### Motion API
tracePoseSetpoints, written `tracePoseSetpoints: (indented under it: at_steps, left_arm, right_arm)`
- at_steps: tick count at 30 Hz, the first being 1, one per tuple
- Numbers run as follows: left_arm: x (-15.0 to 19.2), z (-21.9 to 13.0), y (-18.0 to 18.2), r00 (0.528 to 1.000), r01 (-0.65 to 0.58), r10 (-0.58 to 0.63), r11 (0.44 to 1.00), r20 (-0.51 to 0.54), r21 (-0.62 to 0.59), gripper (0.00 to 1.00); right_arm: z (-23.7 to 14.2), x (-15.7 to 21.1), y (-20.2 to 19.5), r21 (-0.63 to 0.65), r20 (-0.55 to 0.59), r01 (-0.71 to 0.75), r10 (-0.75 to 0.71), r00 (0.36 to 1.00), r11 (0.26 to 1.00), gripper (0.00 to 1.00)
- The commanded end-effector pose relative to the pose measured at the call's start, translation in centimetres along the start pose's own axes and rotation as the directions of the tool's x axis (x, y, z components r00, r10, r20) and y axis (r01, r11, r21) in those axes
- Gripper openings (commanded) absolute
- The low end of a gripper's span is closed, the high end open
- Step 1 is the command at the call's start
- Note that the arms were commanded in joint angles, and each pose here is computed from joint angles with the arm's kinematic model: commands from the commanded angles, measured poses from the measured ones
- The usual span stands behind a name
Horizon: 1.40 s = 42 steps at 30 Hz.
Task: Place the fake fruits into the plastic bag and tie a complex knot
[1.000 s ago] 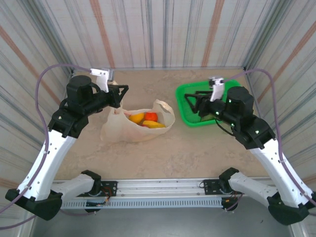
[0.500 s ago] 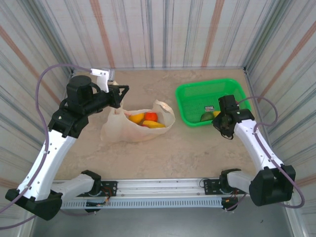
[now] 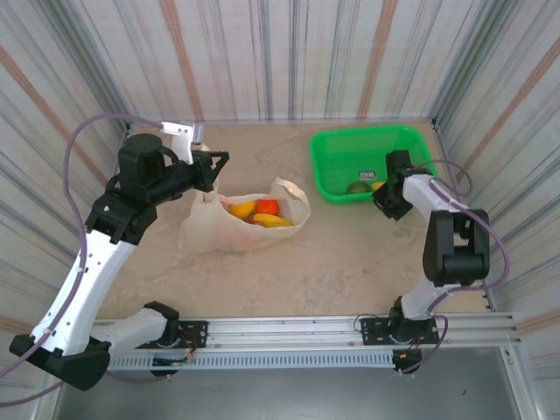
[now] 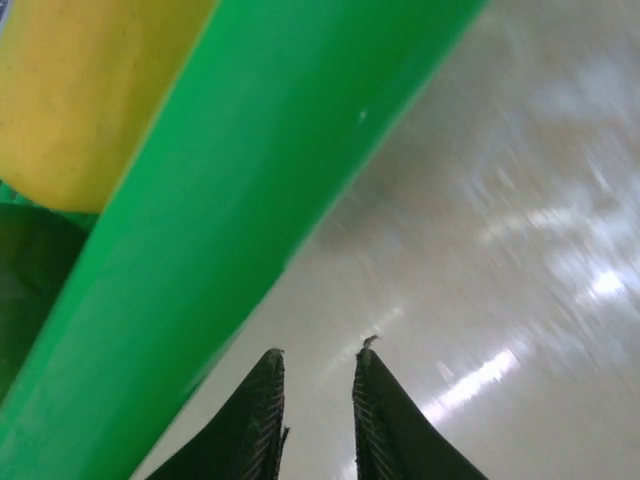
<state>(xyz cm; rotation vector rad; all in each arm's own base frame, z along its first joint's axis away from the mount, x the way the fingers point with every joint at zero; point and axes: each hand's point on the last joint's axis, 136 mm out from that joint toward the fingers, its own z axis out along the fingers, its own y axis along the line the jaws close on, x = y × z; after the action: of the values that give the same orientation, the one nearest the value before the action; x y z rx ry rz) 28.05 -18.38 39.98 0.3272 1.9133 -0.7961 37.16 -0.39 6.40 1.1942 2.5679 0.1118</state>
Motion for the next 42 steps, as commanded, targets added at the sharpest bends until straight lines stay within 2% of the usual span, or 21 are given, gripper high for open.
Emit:
tracePoseSetpoints:
  at_steps: [1, 4, 6, 8, 10, 12, 14, 17, 18, 20, 23, 25, 27, 34, 36, 40, 42]
  left_arm:
    - [-0.4, -0.2, -0.3, 1.000, -0.007, 0.007, 1.000, 0.025, 0.017, 0.02]
    - [-0.4, -0.3, -0.3, 1.000, -0.008, 0.008, 1.000, 0.026, 0.013, 0.02]
    - [-0.3, -0.3, -0.5, 1.000, -0.006, 0.005, 1.000, 0.024, 0.020, 0.02]
    - [-0.2, -0.3, -0.6, 1.000, -0.004, 0.003, 1.000, 0.015, 0.030, 0.02]
    - [0.0, -0.2, -0.7, 1.000, 0.004, -0.004, 0.999, 0.003, 0.038, 0.02]
    - [0.4, -0.1, -0.8, 1.000, 0.012, -0.011, 0.999, -0.013, 0.045, 0.02]
    - [0.5, -0.2, -0.8, 1.000, 0.017, -0.016, 0.999, -0.018, 0.048, 0.02]
    - [0.6, -0.5, -1.0, 1.000, 0.021, -0.020, 0.999, -0.020, 0.049, 0.02]
    - [0.6, -0.6, -0.9, 1.000, 0.019, -0.018, 0.999, -0.020, 0.048, 0.02]
    - [0.6, -0.7, -0.9, 1.000, 0.018, -0.017, 0.999, -0.027, 0.039, 0.02]
    - [0.5, -0.9, -0.9, 1.000, 0.016, -0.015, 0.999, -0.026, 0.038, 0.02]
    - [0.6, -0.9, -0.9, 0.999, 0.015, -0.013, 0.999, -0.032, 0.035, 0.02]
    - [0.8, -0.9, -0.7, 0.999, 0.014, -0.013, 1.000, -0.039, 0.027, 0.02]
    - [0.7, -1.4, -0.8, 0.999, 0.014, -0.013, 1.000, -0.036, 0.021, 0.02]
    - [0.5, -1.4, -0.7, 0.999, 0.013, -0.012, 1.000, -0.034, 0.015, 0.01]
    - [0.1, -1.3, -0.7, 1.000, 0.011, -0.010, 1.000, -0.029, 0.015, 0.02]
    - [-0.1, -1.2, -0.7, 1.000, 0.011, -0.011, 1.000, -0.027, 0.015, 0.02]
  right_arm:
    - [0.7, -4.6, 2.8, -0.037, 0.082, 0.021, -0.018, 0.997, 0.999, 0.28]
    - [0.4, -5.4, 5.5, -0.083, 0.058, 0.047, -0.043, 0.997, 0.995, 0.31]
    - [-1.4, -4.9, 7.7, -0.155, 0.098, 0.126, -0.112, 0.989, 0.980, 0.33]
    - [-3.9, -3.5, 9.7, -0.231, 0.152, 0.244, -0.213, 0.965, 0.942, 0.37]
    - [-7.5, -1.4, 11.6, -0.321, 0.205, 0.380, -0.328, 0.922, 0.867, 0.41]
    - [-12.3, 1.2, 13.5, -0.435, 0.308, 0.527, -0.429, 0.849, 0.730, 0.49]
    - [-17.6, 3.5, 14.3, -0.483, 0.444, 0.645, -0.469, 0.764, 0.592, 0.56]
    - [-24.7, 8.0, 14.8, -0.530, 0.615, 0.787, -0.496, 0.614, 0.317, 0.60]
    - [-26.1, 9.3, 14.7, -0.529, 0.658, 0.815, -0.492, 0.570, 0.237, 0.60]
    - [-29.2, 12.6, 13.8, -0.492, 0.760, 0.870, -0.476, 0.443, 0.025, 0.61]
    - [-32.1, 16.6, 12.5, -0.414, 0.831, 0.888, -0.479, 0.281, -0.198, 0.62]
    - [-33.1, 18.9, 11.8, -0.392, 0.846, 0.865, -0.493, 0.205, -0.313, 0.64]
    - [-33.1, 19.9, 11.8, -0.382, 0.842, 0.857, -0.512, 0.168, -0.347, 0.74]
    - [-31.7, 22.3, 13.7, -0.411, 0.803, 0.819, -0.584, 0.117, -0.401, 0.75]
    - [-31.9, 23.2, 14.1, -0.424, 0.805, 0.796, -0.582, 0.113, -0.432, 0.73]
    - [-31.7, 23.3, 15.5, -0.427, 0.811, 0.798, -0.571, 0.130, -0.425, 0.65]
    - [-31.8, 23.5, 16.0, -0.434, 0.811, 0.790, -0.570, 0.132, -0.434, 0.52]
